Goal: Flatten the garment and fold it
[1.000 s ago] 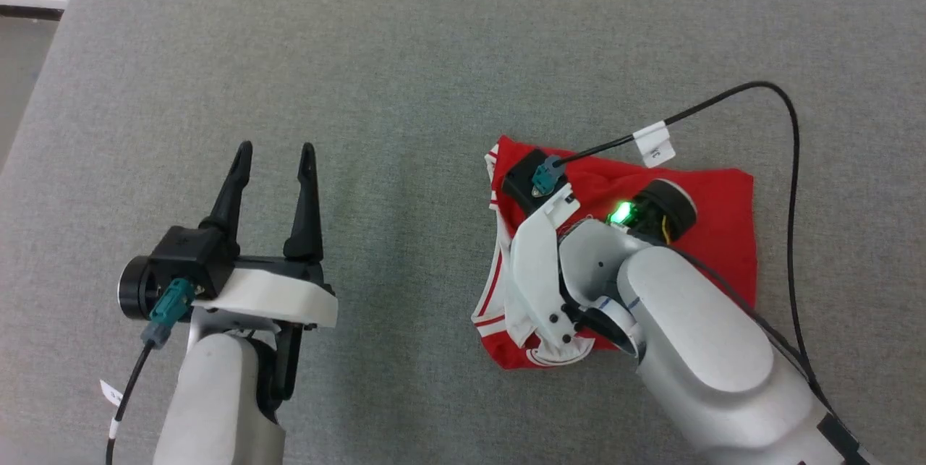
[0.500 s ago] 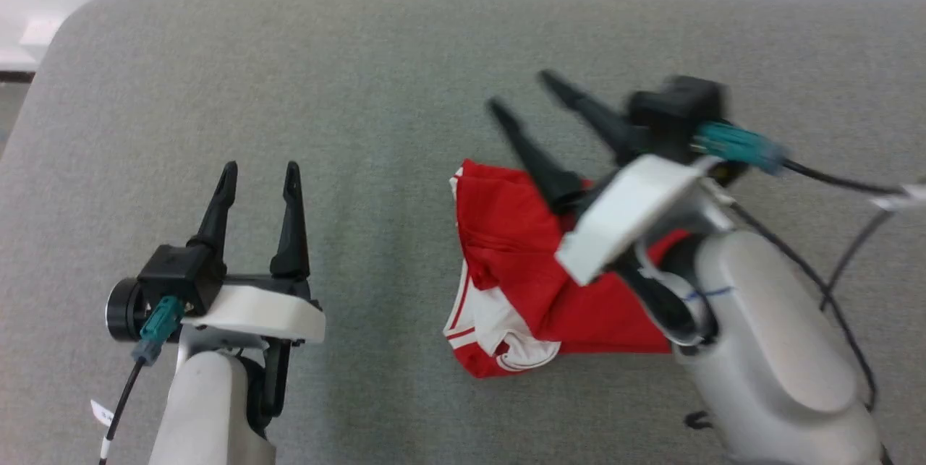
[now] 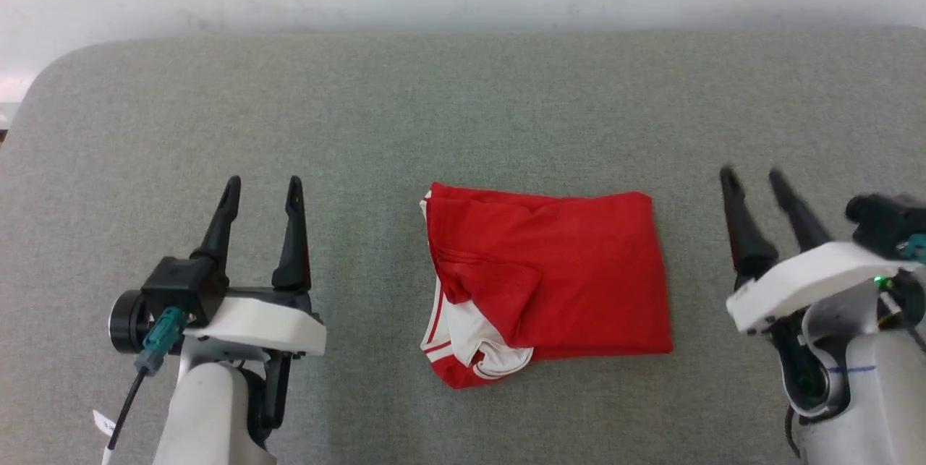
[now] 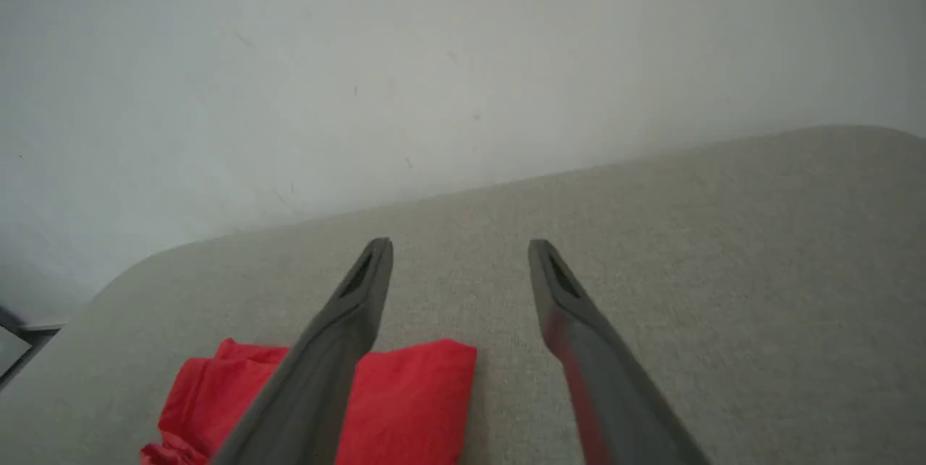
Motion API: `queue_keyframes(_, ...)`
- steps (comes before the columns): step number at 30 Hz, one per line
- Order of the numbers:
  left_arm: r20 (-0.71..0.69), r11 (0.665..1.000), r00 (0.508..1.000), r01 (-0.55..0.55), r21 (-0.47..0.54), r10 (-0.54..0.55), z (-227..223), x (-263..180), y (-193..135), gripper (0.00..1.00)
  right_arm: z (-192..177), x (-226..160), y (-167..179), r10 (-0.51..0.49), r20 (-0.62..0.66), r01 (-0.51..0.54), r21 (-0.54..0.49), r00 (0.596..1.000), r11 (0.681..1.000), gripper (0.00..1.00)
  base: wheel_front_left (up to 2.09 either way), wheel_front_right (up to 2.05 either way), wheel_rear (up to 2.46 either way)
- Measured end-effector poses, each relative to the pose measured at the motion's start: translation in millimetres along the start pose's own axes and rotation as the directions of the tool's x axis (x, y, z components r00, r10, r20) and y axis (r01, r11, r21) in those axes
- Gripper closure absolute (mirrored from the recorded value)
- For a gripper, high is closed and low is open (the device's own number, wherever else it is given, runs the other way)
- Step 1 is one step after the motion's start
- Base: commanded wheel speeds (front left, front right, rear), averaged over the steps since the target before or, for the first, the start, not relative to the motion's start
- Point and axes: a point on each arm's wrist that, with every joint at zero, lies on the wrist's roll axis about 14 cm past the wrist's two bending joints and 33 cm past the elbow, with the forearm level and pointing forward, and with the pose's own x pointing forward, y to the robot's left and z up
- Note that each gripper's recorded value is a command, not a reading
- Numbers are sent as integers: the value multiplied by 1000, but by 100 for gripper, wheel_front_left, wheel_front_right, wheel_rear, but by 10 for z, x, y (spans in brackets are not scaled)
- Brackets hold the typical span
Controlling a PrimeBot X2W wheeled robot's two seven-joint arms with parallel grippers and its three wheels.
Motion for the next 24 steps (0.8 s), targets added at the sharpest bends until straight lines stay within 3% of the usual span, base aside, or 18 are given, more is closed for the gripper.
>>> queue_keyframes(4,-1,1000,1000,-2,0,2,3,-21,6,0,-474,-95,-128,-39,-225,43,14,974,999,0,0,0,0)
queue_keyframes(9,-4,1000,1000,-7,2,7,-1,-41,24,0,-910,-190,-168,-45,-433,68,39,900,997,0,0,0,0)
queue_keyframes(16,-18,1000,1000,-21,6,21,-43,-74,77,0,-1313,-182,-31,8,-615,60,89,789,994,0,0,0,0)
queue_keyframes(22,-29,999,999,-34,11,34,-73,-100,126,0,-1492,-130,173,78,-685,31,146,724,989,0,0,0,0)
queue_keyframes(23,-31,999,999,-36,11,36,-79,-103,131,0,-1502,-113,197,83,-690,22,142,719,990,16,0,0,0)
queue_keyframes(24,-32,999,999,-37,11,37,-84,-105,136,0,-1509,-100,213,87,-692,19,143,716,989,57,0,0,0)
